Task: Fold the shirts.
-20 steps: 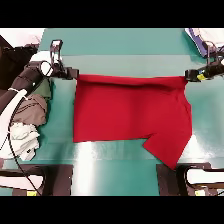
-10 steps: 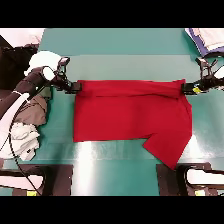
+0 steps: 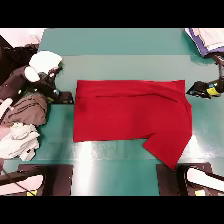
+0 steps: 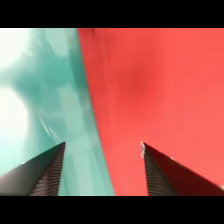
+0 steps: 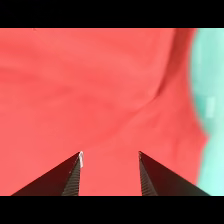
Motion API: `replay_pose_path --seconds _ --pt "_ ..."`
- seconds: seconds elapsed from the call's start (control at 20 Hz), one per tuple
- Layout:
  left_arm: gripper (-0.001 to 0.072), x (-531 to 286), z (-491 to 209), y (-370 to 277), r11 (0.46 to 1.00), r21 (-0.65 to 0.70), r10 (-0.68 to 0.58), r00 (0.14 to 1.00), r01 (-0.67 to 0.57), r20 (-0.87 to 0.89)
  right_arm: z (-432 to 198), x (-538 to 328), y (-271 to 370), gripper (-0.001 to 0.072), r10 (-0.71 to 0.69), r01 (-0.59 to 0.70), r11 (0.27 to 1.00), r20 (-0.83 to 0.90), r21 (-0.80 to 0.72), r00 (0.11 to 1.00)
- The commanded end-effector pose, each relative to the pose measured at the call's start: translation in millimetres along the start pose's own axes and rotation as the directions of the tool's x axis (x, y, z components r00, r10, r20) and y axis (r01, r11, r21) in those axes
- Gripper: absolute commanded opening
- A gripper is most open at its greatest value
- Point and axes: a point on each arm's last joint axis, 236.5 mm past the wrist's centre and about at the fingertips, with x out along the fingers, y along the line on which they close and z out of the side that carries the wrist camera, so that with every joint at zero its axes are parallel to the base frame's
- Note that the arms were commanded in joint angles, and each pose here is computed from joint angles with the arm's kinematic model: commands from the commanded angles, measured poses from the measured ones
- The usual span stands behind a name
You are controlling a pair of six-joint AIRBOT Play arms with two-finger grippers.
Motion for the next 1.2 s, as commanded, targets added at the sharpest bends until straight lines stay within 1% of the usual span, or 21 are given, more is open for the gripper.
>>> replay_pose_path --seconds 0.0,0.15,0.25,0.4,0.55,0.7,0.75,0.8,0.85,0.95,1.05,1.15 --pt "0.0469 10 -69 -18 0.994 -0.022 -0.112 0.988 0.110 -0.109 -22 -17 21 0.0408 0.139 -0.140 0.989 0.024 0.048 0.990" --pt "0.0470 36 -119 -17 0.987 -0.086 -0.151 0.970 0.137 -0.191 -37 -14 21 0.0408 0.150 -0.150 0.987 0.010 0.058 0.989" --pt "0.0470 44 -136 -21 0.981 -0.109 -0.182 0.957 0.160 -0.224 -39 -15 24 0.0407 0.155 -0.155 0.986 0.006 0.055 0.988" --pt "0.0470 49 -144 -26 0.974 -0.126 -0.214 0.949 0.189 -0.232 -41 -15 24 0.0408 0.158 -0.158 0.986 -0.001 0.055 0.987" --pt "0.0469 55 -153 -26 0.972 -0.141 -0.220 0.945 0.190 -0.242 -41 -15 24 0.0407 0.158 -0.158 0.986 -0.001 0.056 0.987" --pt "0.0464 58 -141 -36 0.958 -0.158 -0.267 0.946 0.240 -0.181 -41 -15 24 0.0405 0.158 -0.158 0.986 -0.001 0.056 0.987" --pt "0.0272 58 -139 -38 0.955 -0.159 -0.275 0.946 0.249 -0.174 -41 -15 24 0.0394 0.159 -0.158 0.986 -0.004 0.056 0.987" --pt "0.0040 58 -139 -38 0.957 -0.139 -0.276 0.945 0.253 -0.175 -43 -16 25 0.0365 0.161 -0.160 0.985 -0.011 0.056 0.987" --pt "0.0023 57 -140 -38 0.958 -0.125 -0.277 0.944 0.257 -0.179 -46 -16 26 0.0365 0.166 -0.164 0.985 -0.023 0.056 0.986" --pt "0.0022 54 -145 -36 0.964 -0.102 -0.260 0.942 0.244 -0.211 -55 -16 25 0.0365 0.163 -0.160 0.986 -0.060 0.054 0.985" --pt "0.0022 44 -136 -21 0.984 -0.063 -0.179 0.962 0.169 -0.207 -76 -15 14 0.0365 0.115 -0.108 0.992 -0.147 0.059 0.982" --pt "0.0022 27 -117 0 0.998 -0.018 -0.060 0.990 0.058 -0.131 -109 -11 -11 0.0365 0.023 0.000 0.996 -0.271 0.087 0.962"
